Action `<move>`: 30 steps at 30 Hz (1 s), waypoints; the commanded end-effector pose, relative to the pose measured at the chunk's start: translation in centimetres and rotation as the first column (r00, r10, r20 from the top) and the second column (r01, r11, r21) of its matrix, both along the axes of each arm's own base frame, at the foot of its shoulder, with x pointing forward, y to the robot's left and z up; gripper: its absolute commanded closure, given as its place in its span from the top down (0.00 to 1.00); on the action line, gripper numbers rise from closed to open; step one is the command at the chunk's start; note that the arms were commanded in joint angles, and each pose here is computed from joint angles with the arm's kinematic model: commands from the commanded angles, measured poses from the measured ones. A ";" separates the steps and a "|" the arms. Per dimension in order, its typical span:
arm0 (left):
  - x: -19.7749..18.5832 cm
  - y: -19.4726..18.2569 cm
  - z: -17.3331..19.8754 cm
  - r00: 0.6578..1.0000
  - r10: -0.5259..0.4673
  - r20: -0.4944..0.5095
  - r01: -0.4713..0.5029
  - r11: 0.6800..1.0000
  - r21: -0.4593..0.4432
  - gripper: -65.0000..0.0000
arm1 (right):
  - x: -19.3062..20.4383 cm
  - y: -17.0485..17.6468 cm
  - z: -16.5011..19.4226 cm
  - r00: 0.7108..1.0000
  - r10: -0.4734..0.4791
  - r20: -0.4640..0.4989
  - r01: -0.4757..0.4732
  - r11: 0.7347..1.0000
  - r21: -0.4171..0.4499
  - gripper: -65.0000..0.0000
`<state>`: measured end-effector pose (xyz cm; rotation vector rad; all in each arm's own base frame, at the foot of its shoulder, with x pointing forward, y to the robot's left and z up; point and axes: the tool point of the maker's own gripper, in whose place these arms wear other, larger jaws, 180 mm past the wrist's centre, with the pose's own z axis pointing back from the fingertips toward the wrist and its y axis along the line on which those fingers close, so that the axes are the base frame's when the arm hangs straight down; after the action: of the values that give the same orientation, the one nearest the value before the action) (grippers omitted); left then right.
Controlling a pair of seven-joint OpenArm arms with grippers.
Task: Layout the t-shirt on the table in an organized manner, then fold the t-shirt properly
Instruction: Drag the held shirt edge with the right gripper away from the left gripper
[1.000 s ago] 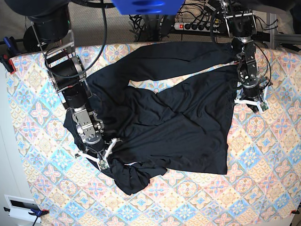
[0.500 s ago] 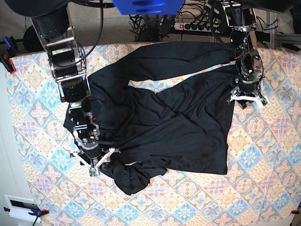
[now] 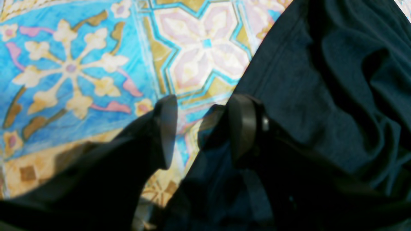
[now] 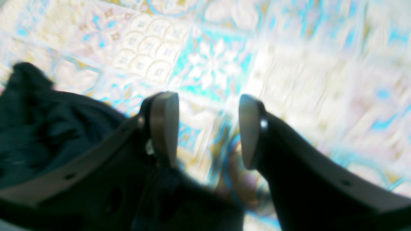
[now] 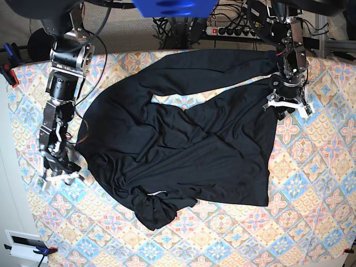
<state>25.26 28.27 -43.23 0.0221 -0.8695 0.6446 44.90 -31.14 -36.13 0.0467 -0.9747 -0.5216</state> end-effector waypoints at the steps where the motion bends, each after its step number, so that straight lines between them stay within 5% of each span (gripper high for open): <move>1: -0.7 0.2 -0.5 0.999 0.008 -0.040 -0.009 1.000 -0.009 0.41 | 0.2 -2.8 2.3 0.997 -0.053 0.050 0.053 0.999 -0.007 0.44; 10: -0.8 0.1 -0.6 0.999 0.009 -0.044 -0.009 1.000 -0.014 0.41 | -7.0 -5.6 -1.9 0.990 -0.134 -0.040 0.139 0.973 0.187 0.44; 23: -2.1 0.1 -1.3 0.997 0.009 -0.073 -0.010 1.000 -0.014 0.41 | -13.1 -4.6 -3.4 0.993 -0.079 -0.086 0.088 0.989 0.115 0.44; 30: -2.4 0.0 -1.5 0.997 0.009 -0.080 -0.011 1.000 -0.016 0.41 | -12.0 -0.2 -3.8 0.992 0.059 -0.113 -0.046 0.993 0.113 0.44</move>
<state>24.28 28.31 -43.61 0.0340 -0.8632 0.6380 31.88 -30.68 -41.49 0.1413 -0.7786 -0.5332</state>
